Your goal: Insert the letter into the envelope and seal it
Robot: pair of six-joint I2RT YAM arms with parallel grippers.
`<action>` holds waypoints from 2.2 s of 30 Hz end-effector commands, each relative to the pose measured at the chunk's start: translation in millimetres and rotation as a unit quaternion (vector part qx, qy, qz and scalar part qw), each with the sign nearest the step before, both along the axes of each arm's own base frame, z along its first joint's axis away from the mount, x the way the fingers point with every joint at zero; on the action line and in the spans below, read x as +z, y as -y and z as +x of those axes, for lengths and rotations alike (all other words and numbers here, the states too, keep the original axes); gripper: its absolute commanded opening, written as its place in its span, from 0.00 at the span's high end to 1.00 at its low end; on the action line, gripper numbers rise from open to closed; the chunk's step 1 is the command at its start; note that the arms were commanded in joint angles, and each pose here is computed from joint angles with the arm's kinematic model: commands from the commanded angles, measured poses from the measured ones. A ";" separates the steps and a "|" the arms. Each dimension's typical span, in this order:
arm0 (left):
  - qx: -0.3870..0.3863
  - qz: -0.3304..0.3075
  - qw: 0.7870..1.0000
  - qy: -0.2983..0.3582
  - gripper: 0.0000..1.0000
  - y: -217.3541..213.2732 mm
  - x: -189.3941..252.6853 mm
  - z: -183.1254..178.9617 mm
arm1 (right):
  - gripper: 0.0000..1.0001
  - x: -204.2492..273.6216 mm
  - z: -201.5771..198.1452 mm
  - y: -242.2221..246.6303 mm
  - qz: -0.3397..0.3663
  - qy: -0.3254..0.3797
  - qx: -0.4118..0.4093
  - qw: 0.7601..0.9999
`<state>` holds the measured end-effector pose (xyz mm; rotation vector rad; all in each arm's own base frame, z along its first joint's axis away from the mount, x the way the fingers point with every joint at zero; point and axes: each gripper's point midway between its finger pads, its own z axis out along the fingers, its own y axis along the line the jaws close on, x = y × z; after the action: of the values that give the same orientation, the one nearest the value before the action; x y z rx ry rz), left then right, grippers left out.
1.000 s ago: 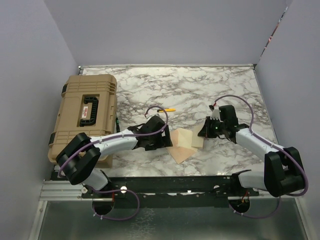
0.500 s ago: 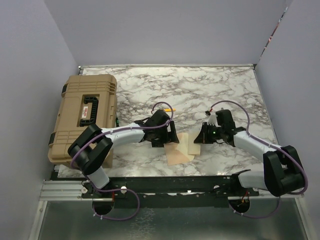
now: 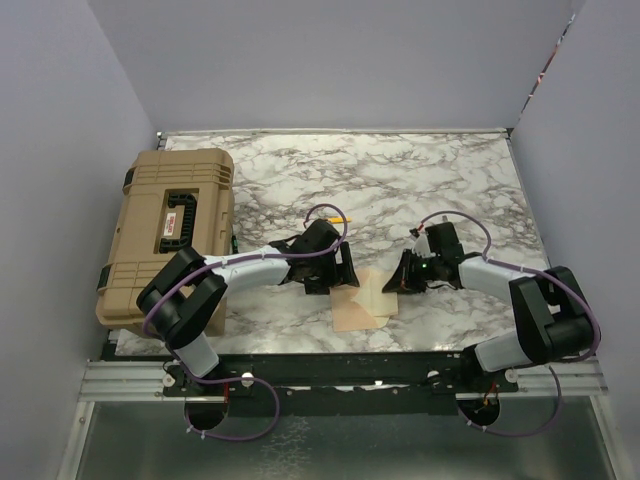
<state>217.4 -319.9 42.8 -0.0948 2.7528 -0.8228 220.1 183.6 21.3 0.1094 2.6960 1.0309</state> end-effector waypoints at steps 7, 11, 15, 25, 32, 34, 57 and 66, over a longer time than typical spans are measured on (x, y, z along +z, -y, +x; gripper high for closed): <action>-0.004 0.031 0.999 -0.030 0.14 -12.8 -23.1 -12.5 | 0.99 -0.5 -0.8 -9.8 0.026 -0.002 0.008 1.000; -0.002 0.027 0.999 -0.031 0.14 -11.0 -21.1 -11.9 | 1.00 -5.2 -1.9 -13.3 0.023 -0.012 0.007 1.000; 0.000 0.024 0.999 -0.032 0.15 -9.6 -20.7 -11.3 | 0.99 -9.7 -3.5 -19.3 0.027 -0.022 0.009 0.999; 0.004 0.023 0.999 -0.033 0.15 -8.7 -22.2 -10.5 | 0.99 -5.2 -1.9 -44.6 0.037 -0.017 0.052 0.998; 0.008 0.025 0.999 -0.029 0.16 -10.3 -22.2 -8.8 | 0.88 -7.8 -7.6 -44.4 0.006 -0.027 0.051 0.998; 0.010 0.026 0.999 -0.027 0.16 -11.3 -22.1 -8.6 | 0.79 -5.7 -7.3 -39.6 -0.010 -0.026 0.044 0.999; 0.015 0.019 0.999 -0.028 0.16 -15.6 -17.4 -10.6 | 0.32 12.4 -26.5 3.0 -0.112 -0.024 0.014 0.993; 0.011 0.010 1.000 -0.027 0.17 -14.4 -12.6 -12.5 | 0.22 40.6 -12.5 -5.0 -0.092 -0.011 -0.016 0.996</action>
<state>218.1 -320.3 42.9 -0.1391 2.7419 -0.8575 195.5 187.4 42.9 0.0838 2.8169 0.8005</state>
